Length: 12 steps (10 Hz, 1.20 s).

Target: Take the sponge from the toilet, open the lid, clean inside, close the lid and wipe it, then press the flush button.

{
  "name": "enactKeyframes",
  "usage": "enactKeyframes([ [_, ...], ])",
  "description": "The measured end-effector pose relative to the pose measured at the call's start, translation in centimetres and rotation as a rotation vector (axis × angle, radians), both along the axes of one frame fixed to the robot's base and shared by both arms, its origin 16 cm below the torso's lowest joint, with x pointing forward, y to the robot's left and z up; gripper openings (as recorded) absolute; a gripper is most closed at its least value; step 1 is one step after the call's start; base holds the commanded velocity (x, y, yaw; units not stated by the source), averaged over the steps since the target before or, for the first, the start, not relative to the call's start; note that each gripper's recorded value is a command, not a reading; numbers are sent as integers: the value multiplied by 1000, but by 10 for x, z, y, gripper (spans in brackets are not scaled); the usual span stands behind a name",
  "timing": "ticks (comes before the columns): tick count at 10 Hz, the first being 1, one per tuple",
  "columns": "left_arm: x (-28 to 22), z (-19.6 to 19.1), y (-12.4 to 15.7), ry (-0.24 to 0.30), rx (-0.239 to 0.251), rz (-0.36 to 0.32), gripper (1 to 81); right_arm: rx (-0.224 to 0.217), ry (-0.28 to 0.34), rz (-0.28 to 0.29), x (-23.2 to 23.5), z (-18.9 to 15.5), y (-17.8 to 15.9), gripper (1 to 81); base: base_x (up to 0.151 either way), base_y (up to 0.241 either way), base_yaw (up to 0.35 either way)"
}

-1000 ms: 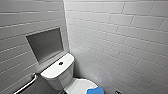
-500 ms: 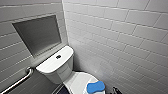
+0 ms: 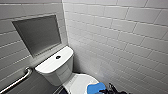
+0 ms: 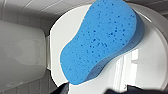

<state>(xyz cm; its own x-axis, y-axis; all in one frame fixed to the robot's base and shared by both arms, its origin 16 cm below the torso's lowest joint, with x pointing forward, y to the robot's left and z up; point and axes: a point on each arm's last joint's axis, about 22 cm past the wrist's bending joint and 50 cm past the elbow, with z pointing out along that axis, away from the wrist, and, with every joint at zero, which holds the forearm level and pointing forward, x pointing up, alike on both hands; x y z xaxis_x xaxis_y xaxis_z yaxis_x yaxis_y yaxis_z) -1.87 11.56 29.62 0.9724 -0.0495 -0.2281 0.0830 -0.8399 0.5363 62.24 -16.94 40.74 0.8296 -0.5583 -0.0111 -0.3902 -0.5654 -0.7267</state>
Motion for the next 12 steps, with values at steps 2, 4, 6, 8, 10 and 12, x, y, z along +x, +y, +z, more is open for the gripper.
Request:
enactKeyframes([
  [2, 13, -25, 0, -28, 0, 0, 811, 9, 17, -60, 13, -15, -4, 811, 0, 0, 0],
  [4, 25, -49, -2, -55, -3, 1, 811, 35, 1, -58, 22, -19, 12, 811, 0, 0, 0],
  [6, 26, -58, -2, -58, -2, 3, 811, 41, 0, -59, 22, -26, 14, 811, 0, 0, 0],
  [8, 4, -53, -1, 0, -1, 2, 811, 44, 39, -57, 15, -49, 15, 811, 0, 0, 0],
  [10, 3, -53, -2, 10, 0, 4, 811, 55, 35, -45, 23, -45, 17, 811, 0, 0, 0],
  [12, 4, -54, -4, 9, 0, 4, 811, 55, -19, -44, 52, -18, 6, 811, 0, 0, 0],
])
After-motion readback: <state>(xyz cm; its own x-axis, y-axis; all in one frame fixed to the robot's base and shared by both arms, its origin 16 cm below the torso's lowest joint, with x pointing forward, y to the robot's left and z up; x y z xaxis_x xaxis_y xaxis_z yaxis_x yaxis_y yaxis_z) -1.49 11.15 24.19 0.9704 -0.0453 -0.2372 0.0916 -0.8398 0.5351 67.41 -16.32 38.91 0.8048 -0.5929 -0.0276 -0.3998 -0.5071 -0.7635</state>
